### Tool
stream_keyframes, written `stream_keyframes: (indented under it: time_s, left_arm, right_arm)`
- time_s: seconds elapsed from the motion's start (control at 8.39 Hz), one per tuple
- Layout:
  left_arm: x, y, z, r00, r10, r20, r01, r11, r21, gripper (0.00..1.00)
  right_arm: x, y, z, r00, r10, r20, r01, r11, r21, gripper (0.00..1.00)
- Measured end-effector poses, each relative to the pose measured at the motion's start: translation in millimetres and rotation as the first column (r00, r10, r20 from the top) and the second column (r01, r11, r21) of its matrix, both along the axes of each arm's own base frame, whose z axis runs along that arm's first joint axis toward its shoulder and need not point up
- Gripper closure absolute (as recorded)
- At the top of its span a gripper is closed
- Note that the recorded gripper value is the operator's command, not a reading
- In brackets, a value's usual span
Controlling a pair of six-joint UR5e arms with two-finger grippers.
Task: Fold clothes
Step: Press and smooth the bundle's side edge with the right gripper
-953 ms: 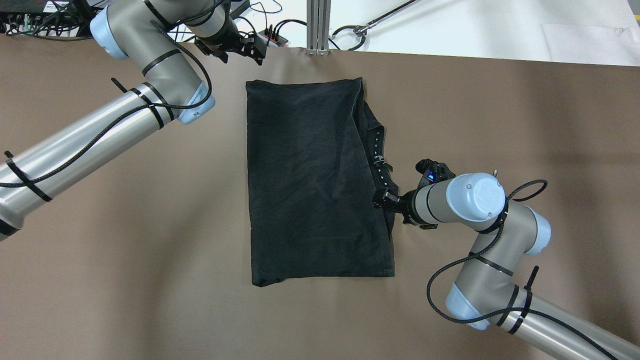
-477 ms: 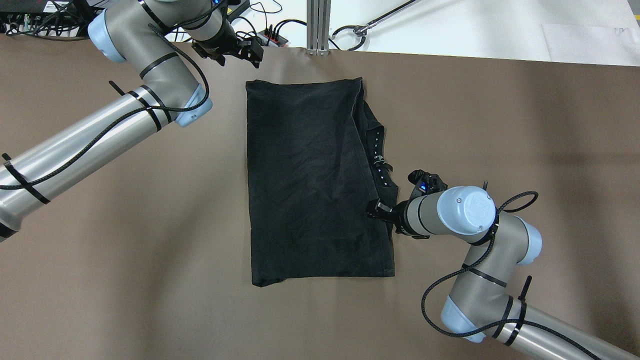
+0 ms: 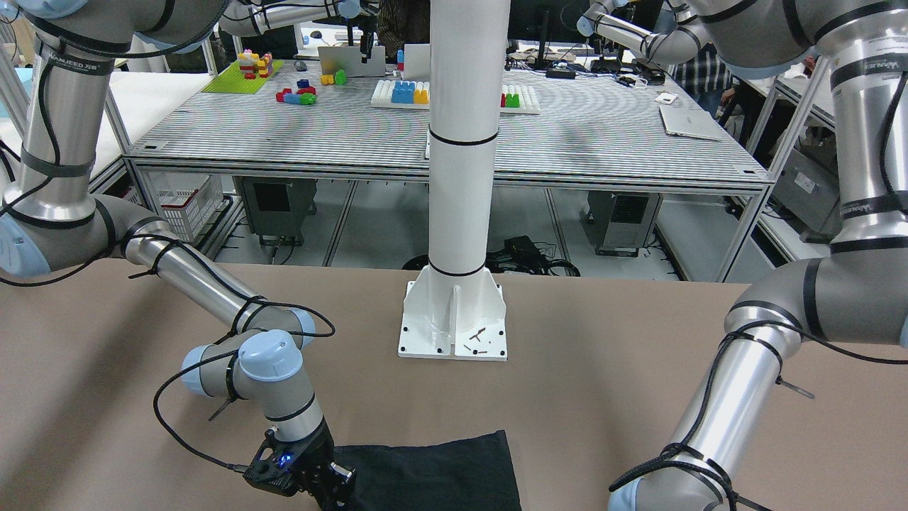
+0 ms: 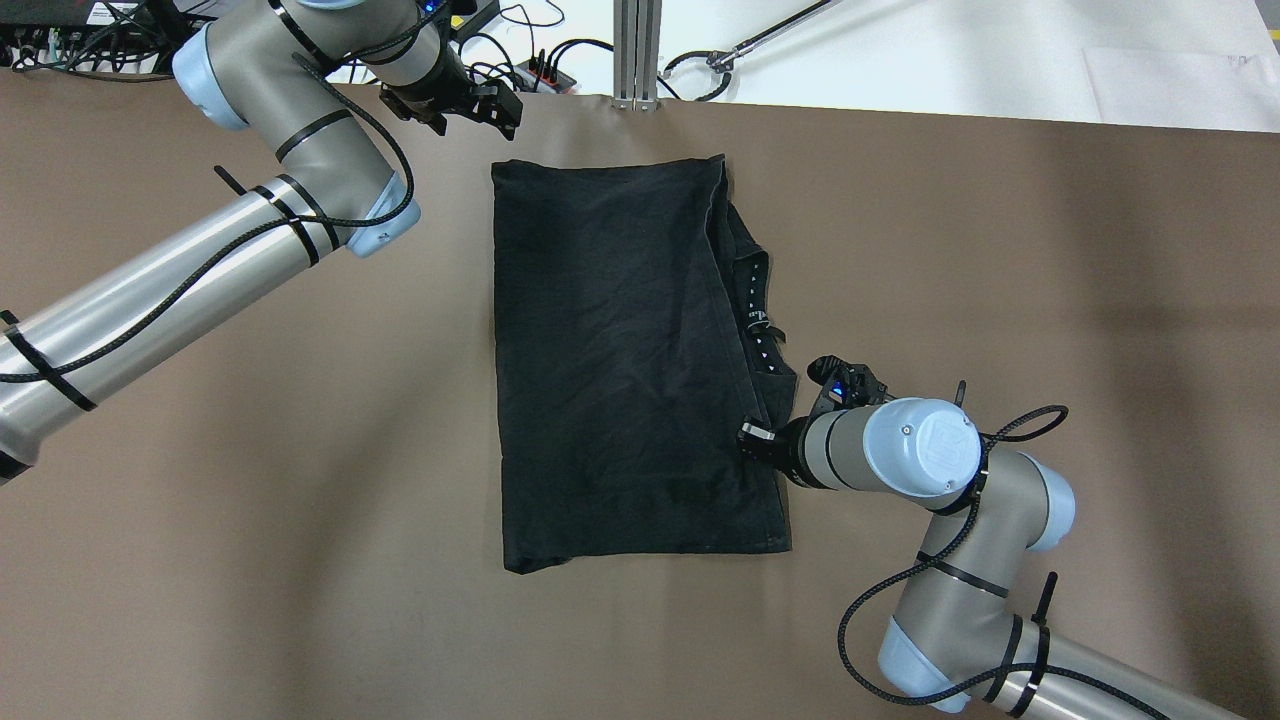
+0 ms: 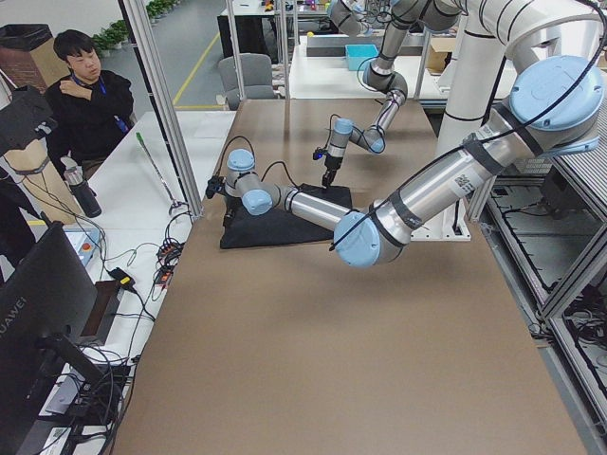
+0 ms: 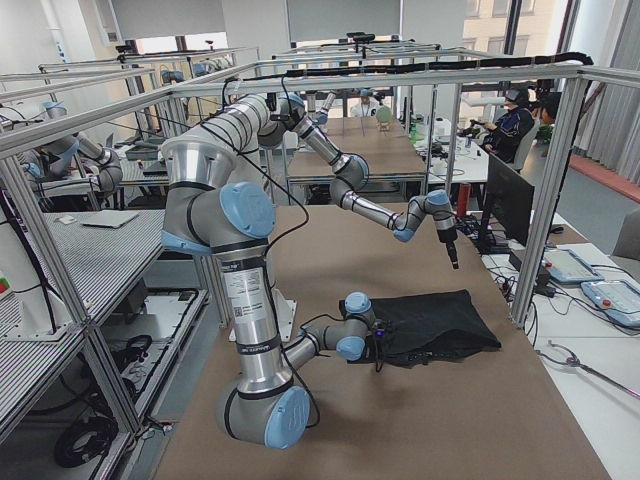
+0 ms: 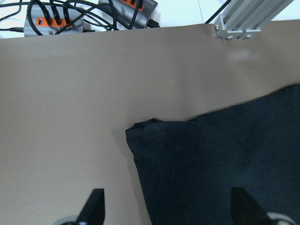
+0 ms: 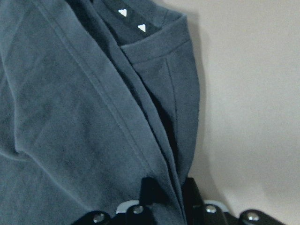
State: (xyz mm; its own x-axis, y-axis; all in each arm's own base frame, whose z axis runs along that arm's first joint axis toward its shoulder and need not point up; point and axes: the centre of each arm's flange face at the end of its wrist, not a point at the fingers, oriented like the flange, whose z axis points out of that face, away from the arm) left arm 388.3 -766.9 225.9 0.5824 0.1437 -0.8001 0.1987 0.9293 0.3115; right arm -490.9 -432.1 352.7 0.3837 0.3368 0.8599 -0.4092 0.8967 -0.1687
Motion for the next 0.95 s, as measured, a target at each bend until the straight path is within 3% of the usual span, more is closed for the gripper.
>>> stream_keyframes:
  time_s: [0.48, 0.95]
  left_arm:
    - [1, 3, 2, 1.000, 0.002, -0.002, -0.002, 1.000, 0.001, 0.05]
    - [7, 31, 18, 0.999, 0.002, -0.035, -0.002, 1.000, -0.027, 0.05]
  right_arm:
    - [24, 23, -14, 0.999, -0.011, 0.036, 0.010, 1.000, 0.027, 1.00]
    - [27, 74, -21, 0.998, -0.030, 0.046, 0.027, 0.997, 0.066, 1.00]
